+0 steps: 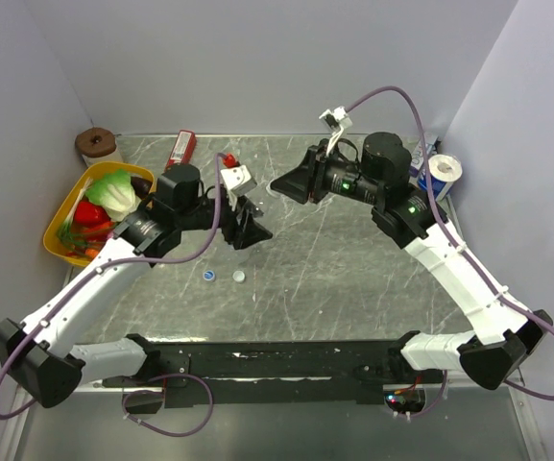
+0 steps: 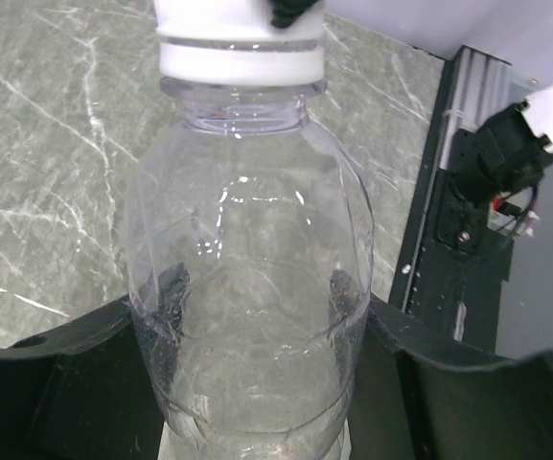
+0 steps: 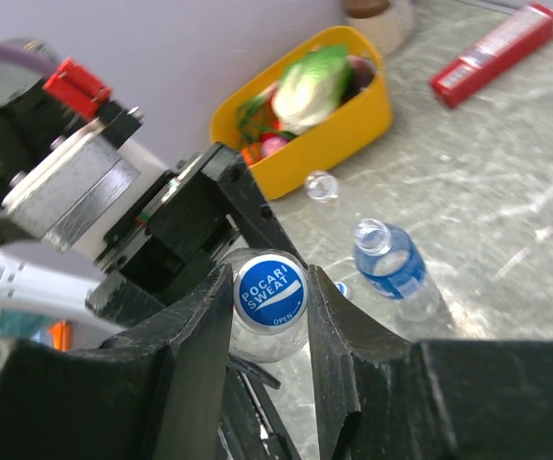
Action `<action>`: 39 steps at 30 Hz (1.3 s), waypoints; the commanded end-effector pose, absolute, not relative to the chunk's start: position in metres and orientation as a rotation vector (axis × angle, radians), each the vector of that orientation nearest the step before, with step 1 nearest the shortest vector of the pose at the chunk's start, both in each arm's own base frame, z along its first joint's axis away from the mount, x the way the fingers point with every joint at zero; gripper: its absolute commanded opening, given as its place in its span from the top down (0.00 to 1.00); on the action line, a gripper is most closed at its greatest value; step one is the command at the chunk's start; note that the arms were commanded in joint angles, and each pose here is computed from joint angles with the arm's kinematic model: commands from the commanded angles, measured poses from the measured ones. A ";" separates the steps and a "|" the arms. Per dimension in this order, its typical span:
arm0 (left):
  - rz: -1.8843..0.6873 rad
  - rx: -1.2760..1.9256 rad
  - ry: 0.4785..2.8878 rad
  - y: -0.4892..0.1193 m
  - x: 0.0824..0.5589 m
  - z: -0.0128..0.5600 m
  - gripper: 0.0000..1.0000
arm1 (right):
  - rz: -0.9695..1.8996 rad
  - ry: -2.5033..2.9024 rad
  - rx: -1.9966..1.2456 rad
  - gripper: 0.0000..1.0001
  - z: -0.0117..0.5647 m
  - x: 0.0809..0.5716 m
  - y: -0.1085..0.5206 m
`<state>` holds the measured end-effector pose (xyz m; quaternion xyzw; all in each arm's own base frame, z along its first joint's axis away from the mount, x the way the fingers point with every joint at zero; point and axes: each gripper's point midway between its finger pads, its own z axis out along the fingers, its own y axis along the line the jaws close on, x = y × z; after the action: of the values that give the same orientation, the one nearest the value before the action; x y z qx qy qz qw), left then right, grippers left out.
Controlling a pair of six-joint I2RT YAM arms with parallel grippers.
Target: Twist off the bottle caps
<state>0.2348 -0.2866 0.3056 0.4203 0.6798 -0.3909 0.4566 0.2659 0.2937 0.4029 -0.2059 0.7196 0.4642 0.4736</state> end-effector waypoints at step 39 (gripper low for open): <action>-1.242 1.298 1.323 -0.271 0.166 0.361 0.40 | 1.333 1.317 -0.987 0.00 0.438 0.185 0.274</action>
<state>0.1405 -0.2688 0.3584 0.5360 0.5123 -0.5524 0.3810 0.1899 0.2913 0.4005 -0.4312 0.5690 0.5446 0.4401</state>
